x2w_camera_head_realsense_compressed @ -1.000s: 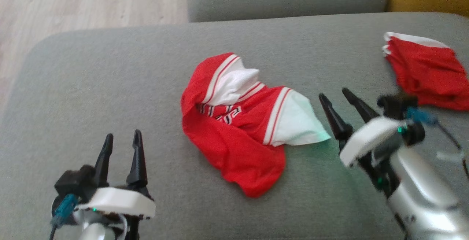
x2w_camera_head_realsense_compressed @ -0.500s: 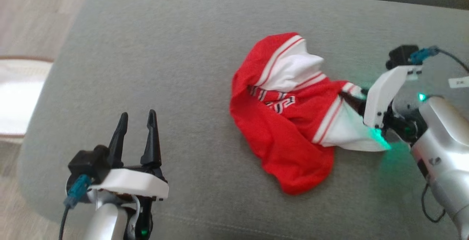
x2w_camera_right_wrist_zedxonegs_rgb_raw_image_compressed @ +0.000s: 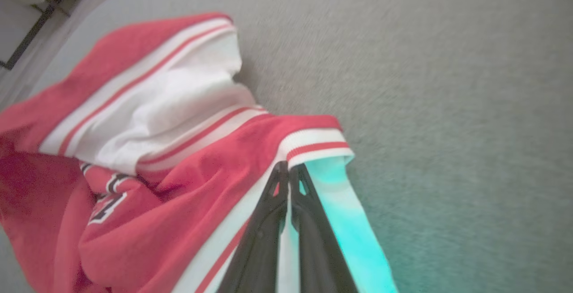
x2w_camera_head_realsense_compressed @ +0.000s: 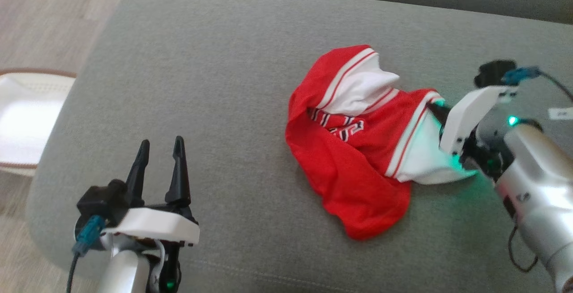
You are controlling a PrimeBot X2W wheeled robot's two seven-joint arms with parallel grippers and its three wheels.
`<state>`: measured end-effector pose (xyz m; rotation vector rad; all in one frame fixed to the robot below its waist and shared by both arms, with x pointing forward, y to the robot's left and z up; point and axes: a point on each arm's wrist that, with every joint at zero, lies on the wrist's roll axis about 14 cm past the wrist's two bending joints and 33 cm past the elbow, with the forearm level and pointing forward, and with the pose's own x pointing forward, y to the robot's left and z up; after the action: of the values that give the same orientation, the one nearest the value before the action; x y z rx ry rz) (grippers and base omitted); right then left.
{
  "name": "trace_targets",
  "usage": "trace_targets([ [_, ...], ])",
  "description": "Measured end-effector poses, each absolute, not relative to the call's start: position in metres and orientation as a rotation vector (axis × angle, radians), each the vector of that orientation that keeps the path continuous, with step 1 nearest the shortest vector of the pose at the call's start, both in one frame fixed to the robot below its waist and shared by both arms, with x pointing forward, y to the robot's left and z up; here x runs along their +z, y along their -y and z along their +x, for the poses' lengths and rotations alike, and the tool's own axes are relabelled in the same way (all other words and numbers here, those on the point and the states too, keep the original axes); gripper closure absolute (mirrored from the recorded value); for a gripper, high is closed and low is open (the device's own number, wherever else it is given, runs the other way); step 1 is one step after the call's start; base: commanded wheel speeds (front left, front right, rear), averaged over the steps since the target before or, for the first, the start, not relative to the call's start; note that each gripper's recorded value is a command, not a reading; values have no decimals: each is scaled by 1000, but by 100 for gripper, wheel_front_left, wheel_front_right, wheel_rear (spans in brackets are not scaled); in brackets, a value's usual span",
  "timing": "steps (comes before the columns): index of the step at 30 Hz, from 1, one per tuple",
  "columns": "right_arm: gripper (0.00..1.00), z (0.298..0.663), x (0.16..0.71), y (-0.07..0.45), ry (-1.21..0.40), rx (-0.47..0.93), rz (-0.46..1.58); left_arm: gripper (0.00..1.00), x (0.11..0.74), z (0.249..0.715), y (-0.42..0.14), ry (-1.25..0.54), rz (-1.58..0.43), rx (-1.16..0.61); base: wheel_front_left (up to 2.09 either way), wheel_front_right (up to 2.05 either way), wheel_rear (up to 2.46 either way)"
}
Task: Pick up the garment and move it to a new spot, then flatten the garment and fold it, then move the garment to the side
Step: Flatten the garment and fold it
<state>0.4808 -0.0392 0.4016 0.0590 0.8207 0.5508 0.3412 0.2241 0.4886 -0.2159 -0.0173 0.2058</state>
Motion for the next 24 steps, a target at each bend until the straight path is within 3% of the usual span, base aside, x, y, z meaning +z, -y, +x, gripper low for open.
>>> trace_targets([
  [8, 100, 530, 451, 94, -613, 403, 87, 0, 486, 358, -203, 9, -220, 127, 0, 0, 0],
  [19, 100, 577, 438, 223, -600, 96, 97, 0, 472, 397, -181, -26, -199, 58, 0, 0, 0],
  [22, 100, 588, 430, 235, -605, 57, 108, 0, 463, 404, -178, -50, -201, 54, 0, 0, 0],
  [23, 73, 588, 424, 236, -617, 52, 111, 0, 459, 405, -178, -60, -202, 54, 0, 0, 0],
  [24, 11, 588, 417, 234, -630, 52, 113, 0, 456, 406, -178, -69, -201, 56, 0, 0, 0],
])
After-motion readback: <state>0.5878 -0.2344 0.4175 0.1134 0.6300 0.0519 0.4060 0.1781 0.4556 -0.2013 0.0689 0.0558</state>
